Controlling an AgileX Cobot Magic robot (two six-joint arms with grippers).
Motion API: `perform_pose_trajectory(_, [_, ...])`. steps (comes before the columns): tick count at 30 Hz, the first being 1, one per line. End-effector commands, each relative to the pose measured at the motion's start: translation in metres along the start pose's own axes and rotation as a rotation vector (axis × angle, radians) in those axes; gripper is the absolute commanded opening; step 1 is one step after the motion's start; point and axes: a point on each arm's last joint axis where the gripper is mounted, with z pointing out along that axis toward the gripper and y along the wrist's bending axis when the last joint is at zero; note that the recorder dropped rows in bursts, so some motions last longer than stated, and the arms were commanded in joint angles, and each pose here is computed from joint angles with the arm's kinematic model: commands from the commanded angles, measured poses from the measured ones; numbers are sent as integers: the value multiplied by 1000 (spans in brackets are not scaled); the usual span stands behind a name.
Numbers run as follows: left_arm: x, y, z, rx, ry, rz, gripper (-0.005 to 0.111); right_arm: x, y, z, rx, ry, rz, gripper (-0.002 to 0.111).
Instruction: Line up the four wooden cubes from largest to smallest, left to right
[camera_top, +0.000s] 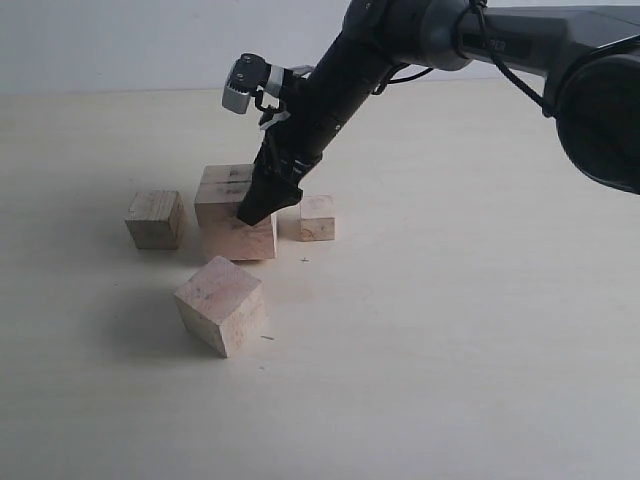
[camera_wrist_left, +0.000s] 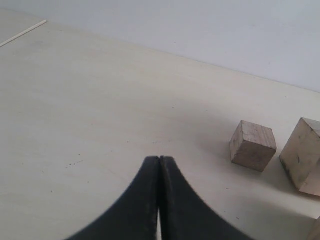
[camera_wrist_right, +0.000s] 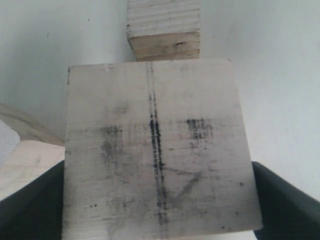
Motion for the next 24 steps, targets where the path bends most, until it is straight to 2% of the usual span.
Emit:
perform_pose_trajectory(1, [0,0,0,1,-9,2,0,2,0,4,-9,3,10,0])
perform_pose_trajectory(4, [0,0,0,1,-9,2,0,2,0,4,-9,3,6,1])
perform_pose_trajectory(8, [0,0,0,1,-9,2,0,2,0,4,-9,2,7,10])
perform_pose_trajectory(12, [0,0,0,1,-9,2,0,2,0,4,-9,1,7,33])
perform_pose_trajectory(15, [0,0,0,1,-9,2,0,2,0,4,-9,1,7,59])
perform_pose_trajectory(19, [0,0,0,1,-9,2,0,2,0,4,-7,-1,8,86])
perform_pose_trajectory(24, [0,0,0,1,-9,2,0,0,1,4,-18,-23,23,91])
